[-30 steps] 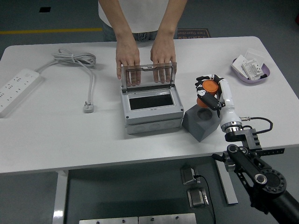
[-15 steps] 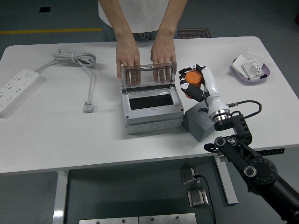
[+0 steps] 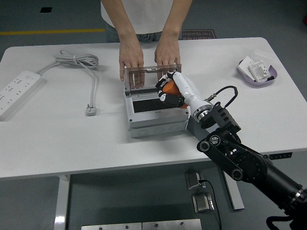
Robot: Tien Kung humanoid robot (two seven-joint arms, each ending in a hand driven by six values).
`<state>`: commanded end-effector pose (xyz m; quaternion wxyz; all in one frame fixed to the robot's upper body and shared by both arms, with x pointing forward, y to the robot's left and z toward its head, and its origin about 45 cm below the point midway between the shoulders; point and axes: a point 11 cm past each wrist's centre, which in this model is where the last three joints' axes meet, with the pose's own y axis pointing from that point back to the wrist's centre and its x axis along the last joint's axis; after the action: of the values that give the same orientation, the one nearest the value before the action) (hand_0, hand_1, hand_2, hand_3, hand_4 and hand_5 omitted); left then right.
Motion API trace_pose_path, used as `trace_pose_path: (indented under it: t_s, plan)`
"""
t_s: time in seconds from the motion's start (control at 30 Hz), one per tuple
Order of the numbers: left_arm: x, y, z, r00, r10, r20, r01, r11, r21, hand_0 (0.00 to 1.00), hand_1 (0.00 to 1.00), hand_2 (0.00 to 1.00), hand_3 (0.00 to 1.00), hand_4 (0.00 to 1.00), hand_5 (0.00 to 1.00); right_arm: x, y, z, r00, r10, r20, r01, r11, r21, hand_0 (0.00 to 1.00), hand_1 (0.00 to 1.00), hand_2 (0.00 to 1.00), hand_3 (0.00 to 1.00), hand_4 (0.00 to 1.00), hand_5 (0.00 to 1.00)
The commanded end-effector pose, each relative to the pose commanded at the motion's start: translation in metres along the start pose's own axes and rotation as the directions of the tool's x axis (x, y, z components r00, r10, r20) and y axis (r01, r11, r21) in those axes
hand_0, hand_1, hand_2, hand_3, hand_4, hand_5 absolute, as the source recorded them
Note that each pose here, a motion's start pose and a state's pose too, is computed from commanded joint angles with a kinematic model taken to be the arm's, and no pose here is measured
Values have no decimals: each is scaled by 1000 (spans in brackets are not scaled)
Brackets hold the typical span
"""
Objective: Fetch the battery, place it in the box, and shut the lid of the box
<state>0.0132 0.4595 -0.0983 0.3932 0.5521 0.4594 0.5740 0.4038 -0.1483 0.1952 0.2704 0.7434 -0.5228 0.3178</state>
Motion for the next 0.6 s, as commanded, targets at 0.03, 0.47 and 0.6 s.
trace_pose_path:
  t_s: [0.03,0.47,0.6]
  plan:
    - [0,0,0,1000,1,0,-1,1000,0,683,682,663,772,752,408,-1,-1,-3,1000,-10,-20,11,1000,5,224,405,457,338,161,2]
    - [2,1,4,1000,4,10,-4,1000,-4,682,684,664,772,751,407,-11,-13,-22,971,-109,-214,125,990,65,238,414,461,340,179,2]
    - [3,1,5,1000,5,13,-5,1000,-6,682,684,664,772,751,407,-15,-15,-20,957,-138,-253,159,985,64,238,414,461,340,179,2]
